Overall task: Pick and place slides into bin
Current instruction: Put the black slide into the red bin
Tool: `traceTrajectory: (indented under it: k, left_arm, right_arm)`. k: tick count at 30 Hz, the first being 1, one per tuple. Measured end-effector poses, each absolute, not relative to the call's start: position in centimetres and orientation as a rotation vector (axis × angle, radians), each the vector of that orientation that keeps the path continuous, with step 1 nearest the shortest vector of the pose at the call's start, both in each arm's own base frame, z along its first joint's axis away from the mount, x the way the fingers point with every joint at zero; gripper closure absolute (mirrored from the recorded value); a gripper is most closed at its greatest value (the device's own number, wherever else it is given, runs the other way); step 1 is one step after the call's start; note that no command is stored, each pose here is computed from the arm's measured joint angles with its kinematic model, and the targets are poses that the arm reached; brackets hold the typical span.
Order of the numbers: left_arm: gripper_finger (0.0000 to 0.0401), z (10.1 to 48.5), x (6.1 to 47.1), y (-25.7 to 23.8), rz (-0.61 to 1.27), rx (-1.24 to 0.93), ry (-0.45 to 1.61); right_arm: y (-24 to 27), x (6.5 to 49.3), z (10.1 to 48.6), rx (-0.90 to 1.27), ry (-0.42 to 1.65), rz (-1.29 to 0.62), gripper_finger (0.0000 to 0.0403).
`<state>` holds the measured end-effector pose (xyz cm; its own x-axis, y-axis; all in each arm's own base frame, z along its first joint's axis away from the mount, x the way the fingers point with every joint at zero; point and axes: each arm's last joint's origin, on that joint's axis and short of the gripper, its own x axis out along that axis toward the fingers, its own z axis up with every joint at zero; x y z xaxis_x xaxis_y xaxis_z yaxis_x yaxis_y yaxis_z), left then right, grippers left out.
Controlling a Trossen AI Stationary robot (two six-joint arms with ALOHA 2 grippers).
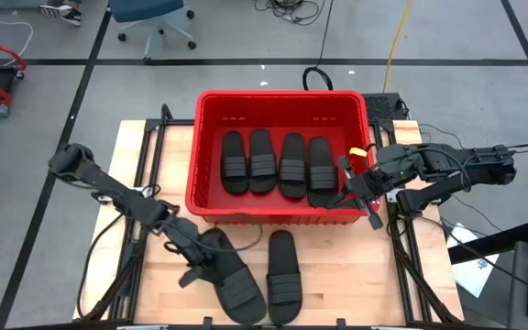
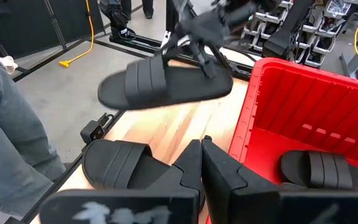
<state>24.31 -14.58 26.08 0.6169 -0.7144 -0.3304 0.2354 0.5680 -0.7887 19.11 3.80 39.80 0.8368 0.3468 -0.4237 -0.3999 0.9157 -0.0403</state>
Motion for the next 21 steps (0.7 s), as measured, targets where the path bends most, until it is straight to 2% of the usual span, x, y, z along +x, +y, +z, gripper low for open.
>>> traceTrajectory:
  k: [10,21]
  left_arm:
    - [0.0401,30.7,21.2,-12.4,-0.56,-0.818,0.499]
    - [0.0401,33.7,18.2,-9.6,-0.456,-0.677,0.266]
  right_arm:
    - [3.8,19.1,39.8,-0.129,0.422,0.396,0.0403]
    - [3.8,19.1,39.8,-0.13,0.42,0.395,0.0403]
